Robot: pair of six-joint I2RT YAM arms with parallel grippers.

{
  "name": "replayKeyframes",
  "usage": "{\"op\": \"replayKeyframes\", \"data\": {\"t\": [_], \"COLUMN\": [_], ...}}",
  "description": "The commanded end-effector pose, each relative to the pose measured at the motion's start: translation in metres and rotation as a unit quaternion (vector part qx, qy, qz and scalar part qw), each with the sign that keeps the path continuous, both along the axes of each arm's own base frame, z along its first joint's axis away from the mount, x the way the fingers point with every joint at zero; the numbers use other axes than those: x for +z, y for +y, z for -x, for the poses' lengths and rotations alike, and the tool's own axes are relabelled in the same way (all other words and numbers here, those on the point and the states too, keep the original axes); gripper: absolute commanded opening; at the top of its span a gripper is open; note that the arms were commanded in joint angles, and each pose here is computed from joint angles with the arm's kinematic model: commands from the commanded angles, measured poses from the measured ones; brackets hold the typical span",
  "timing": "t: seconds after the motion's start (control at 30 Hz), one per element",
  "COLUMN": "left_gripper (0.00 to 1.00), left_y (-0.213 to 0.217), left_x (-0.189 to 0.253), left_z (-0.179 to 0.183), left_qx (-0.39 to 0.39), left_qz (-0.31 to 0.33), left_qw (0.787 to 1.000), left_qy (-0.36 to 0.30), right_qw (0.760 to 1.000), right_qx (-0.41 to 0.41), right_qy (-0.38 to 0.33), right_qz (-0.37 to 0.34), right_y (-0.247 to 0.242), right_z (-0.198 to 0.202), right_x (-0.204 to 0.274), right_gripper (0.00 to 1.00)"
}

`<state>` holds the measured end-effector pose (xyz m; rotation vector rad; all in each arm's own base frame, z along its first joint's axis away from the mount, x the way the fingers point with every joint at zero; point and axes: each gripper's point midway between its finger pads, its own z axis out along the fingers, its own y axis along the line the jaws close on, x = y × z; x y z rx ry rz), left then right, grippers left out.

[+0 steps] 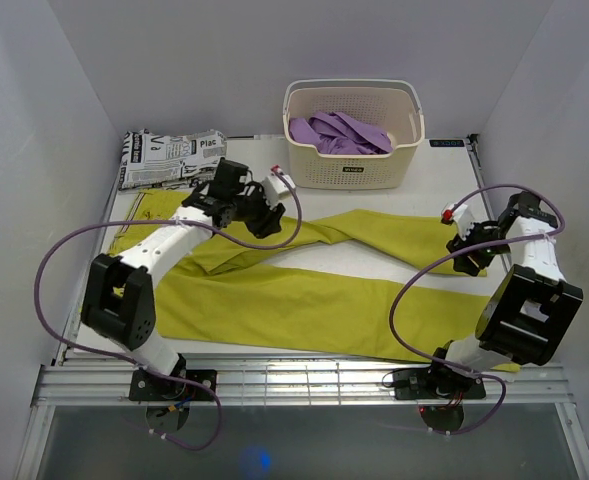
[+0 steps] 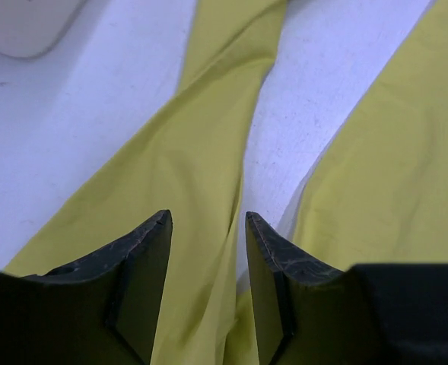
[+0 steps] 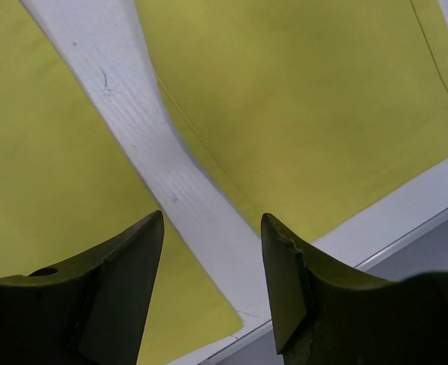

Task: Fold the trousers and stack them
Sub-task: Flatten the trousers out

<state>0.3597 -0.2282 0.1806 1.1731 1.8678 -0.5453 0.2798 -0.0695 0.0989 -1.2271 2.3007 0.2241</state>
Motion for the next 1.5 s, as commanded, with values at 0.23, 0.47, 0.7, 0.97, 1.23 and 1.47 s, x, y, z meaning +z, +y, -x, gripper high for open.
{"op": "replayKeyframes", "data": {"t": [0.23,0.47,0.7,0.97,1.23,1.47], "left_gripper": [0.47,0.31,0.24,0.22,0.0,0.0], "left_y": [-0.022,-0.016,-0.009,-0.012,-0.009,0.008], "left_x": [-0.076,-0.105,-0.111,-0.118,-0.072,-0.003], "left_z": [0.006,0.015,0.023,0.028,0.034,0.065], "left_qx": [-0.087,-0.093,-0.106,-0.105,-0.089,-0.059], "left_qz": [-0.163,-0.219,-0.239,-0.243,-0.212,-0.115], "left_qw": [0.983,0.971,0.965,0.964,0.972,0.985], "left_qy": [-0.012,0.0,0.0,0.012,-0.036,-0.112], "right_qw": [0.998,0.998,0.998,0.998,0.997,0.994], "right_qx": [0.05,0.034,0.006,-0.011,-0.051,-0.07], "right_qy": [-0.013,-0.003,-0.006,-0.021,-0.042,-0.044], "right_qz": [0.043,0.054,0.057,0.053,0.048,0.076], "right_y": [-0.006,-0.01,-0.018,-0.021,-0.029,-0.044], "right_z": [-0.015,-0.027,-0.049,-0.063,-0.087,-0.096], "right_x": [-0.042,-0.066,-0.067,-0.056,-0.005,0.024], "right_gripper": [0.59,0.54,0.36,0.08,0.08,0.08]}}
